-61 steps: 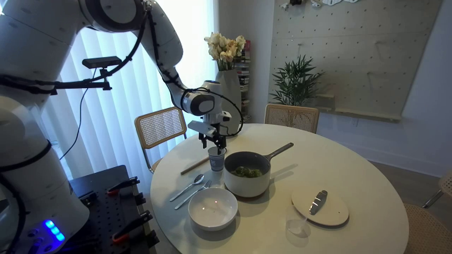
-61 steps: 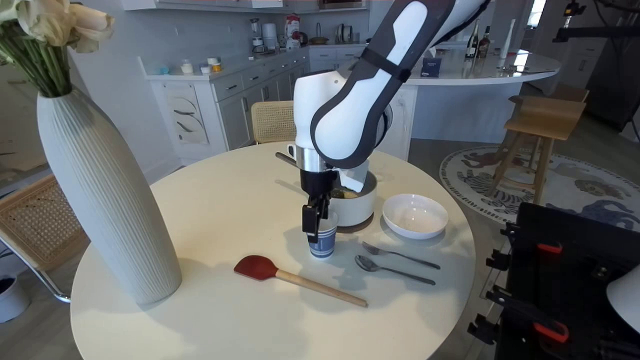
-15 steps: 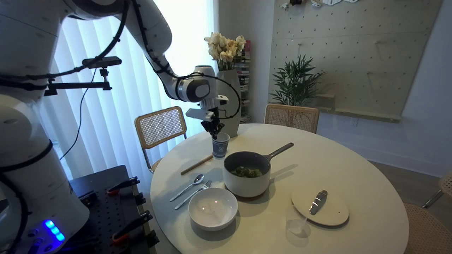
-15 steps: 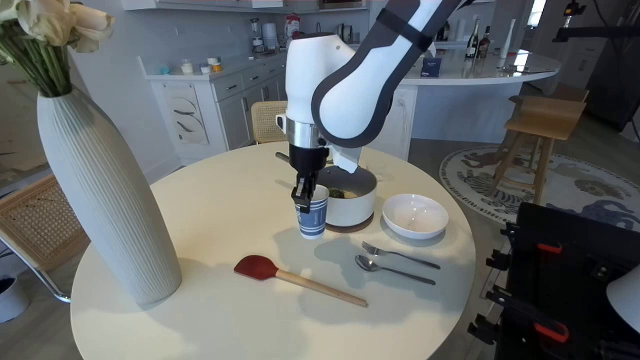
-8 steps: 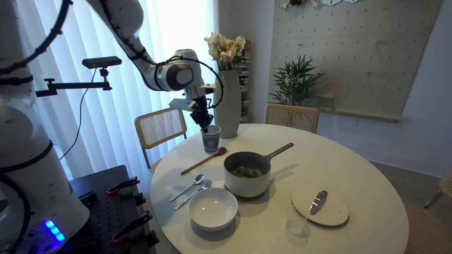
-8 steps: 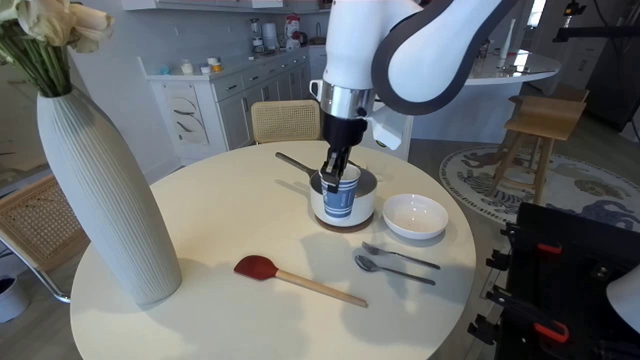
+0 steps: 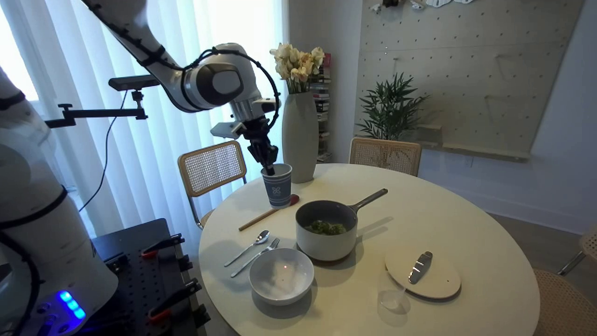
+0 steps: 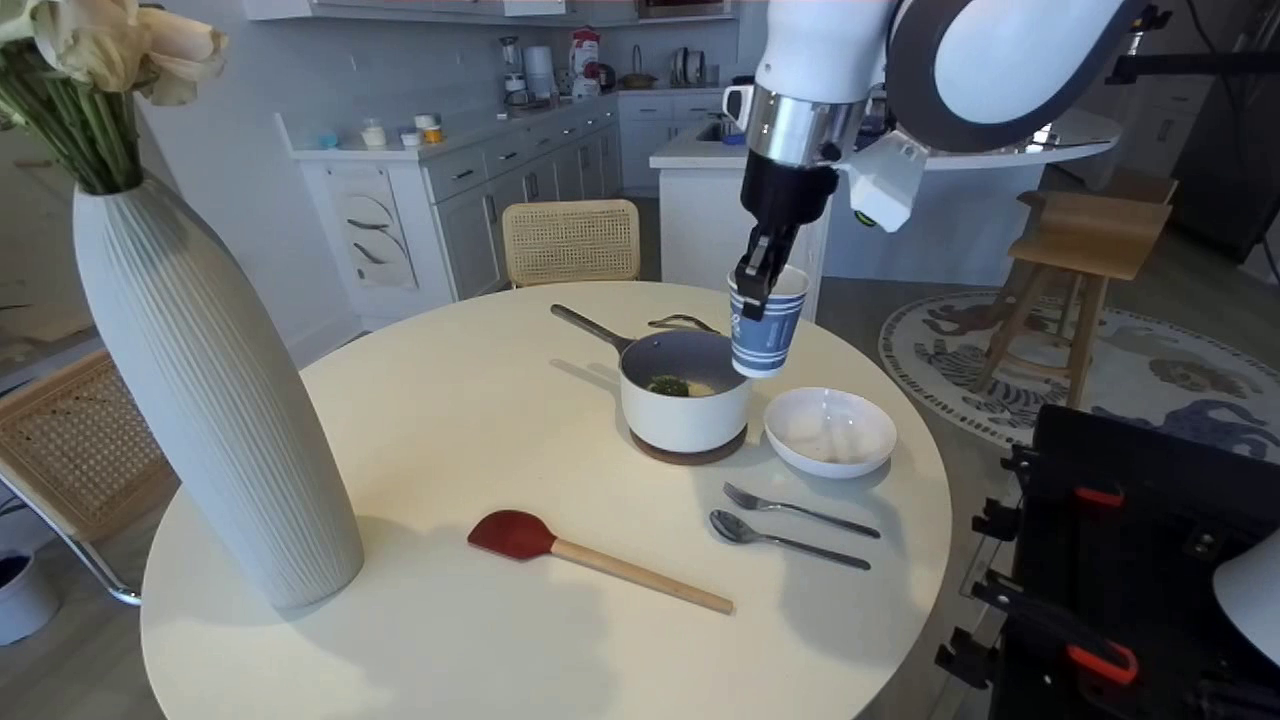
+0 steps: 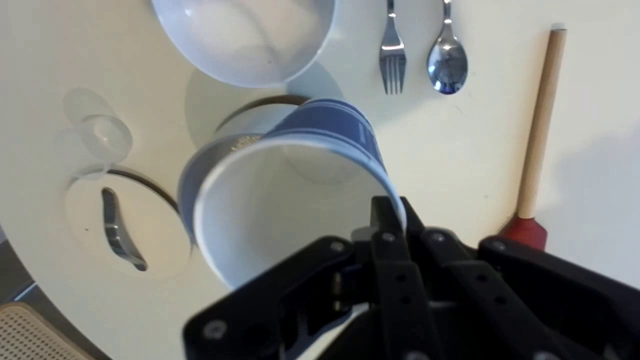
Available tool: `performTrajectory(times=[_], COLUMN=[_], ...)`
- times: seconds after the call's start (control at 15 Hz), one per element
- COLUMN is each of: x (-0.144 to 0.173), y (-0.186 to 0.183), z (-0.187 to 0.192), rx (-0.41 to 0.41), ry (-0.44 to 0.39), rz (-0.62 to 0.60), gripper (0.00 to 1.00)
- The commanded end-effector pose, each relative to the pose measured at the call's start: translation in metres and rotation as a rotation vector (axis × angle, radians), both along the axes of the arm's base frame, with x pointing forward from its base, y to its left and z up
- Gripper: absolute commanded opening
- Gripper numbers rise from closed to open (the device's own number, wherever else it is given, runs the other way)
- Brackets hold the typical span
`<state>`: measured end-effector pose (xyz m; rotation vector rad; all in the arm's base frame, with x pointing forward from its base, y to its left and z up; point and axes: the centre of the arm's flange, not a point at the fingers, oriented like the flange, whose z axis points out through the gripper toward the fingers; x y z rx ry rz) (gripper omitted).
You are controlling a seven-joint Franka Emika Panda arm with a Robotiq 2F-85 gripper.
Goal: Swap the places of the cup and the cutlery
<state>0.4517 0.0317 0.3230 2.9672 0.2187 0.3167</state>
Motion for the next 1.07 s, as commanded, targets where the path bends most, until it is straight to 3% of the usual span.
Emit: performTrajectory(times=[0.0, 0.47, 1.0], x=[-0.004, 0.023, 0.074], y=[-0.049, -0.153, -0.227], z=[0.008, -0.013, -0.062], rx=[-0.034, -0.045, -0.061], ry=[0.011, 0.052, 0.122], rz=[-0.1, -0.271, -0.357], gripper=[0.01, 0.01, 0.01])
